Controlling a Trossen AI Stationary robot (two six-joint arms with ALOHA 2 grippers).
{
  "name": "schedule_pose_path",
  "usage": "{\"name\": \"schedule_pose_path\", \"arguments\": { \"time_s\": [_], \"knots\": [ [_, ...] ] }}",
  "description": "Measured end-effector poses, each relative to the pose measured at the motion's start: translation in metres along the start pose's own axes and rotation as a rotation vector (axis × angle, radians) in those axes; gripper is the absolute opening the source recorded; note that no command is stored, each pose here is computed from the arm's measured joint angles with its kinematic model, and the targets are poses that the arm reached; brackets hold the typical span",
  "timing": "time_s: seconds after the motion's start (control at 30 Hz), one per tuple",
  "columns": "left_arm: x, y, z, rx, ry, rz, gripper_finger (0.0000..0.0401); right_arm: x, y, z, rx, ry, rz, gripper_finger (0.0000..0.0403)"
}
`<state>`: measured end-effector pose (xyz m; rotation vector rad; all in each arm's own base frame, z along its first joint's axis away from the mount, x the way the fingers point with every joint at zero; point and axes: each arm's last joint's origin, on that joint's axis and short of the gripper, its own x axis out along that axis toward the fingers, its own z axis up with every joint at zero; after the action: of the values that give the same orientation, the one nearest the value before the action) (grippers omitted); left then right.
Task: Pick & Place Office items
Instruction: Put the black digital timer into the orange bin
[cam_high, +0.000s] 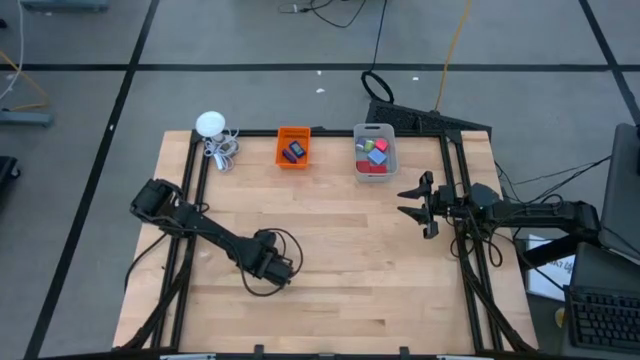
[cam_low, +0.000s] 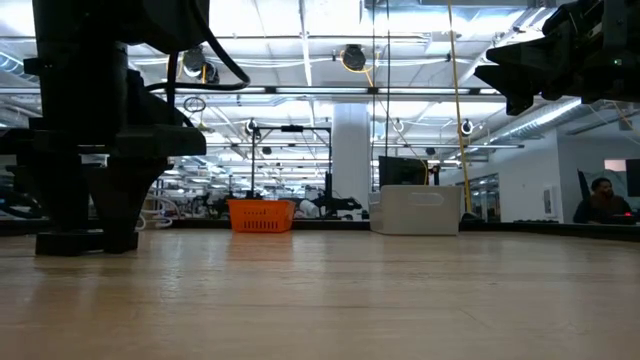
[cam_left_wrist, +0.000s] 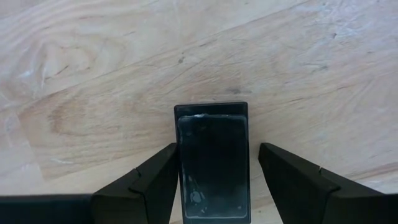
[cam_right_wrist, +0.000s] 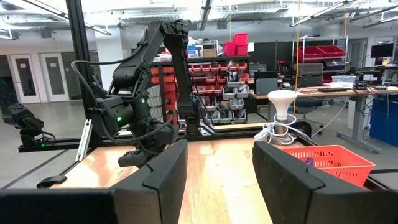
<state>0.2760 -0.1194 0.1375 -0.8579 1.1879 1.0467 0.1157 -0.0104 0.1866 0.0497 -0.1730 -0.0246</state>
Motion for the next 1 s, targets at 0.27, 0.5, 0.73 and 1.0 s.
{"name": "schedule_pose_path", "arguments": {
  "time_s": [0.27,0.5,0.73,1.0],
  "knots": [
    [-0.0005,0.0047,0.0003,0.003,0.015,0.052,0.0230,0.0000,0.0000,0.0000,0.000,0.000,0.000,0.0171],
    [-0.0006,0.0067,0.0001,0.022,0.024,0.072,0.0230,0.0000,0.0000,0.0000,0.000,0.000,0.000,0.0171],
    [-0.0009,0.0086,-0.0003,0.027,0.046,0.095,0.0230,0.0000,0.0000,0.0000,0.000,0.000,0.000,0.0171],
    [-0.0010,0.0097,-0.0007,0.031,0.073,0.109,0.0230,0.0000,0.0000,0.0000,0.000,0.000,0.000,0.0171]
  ]
}}
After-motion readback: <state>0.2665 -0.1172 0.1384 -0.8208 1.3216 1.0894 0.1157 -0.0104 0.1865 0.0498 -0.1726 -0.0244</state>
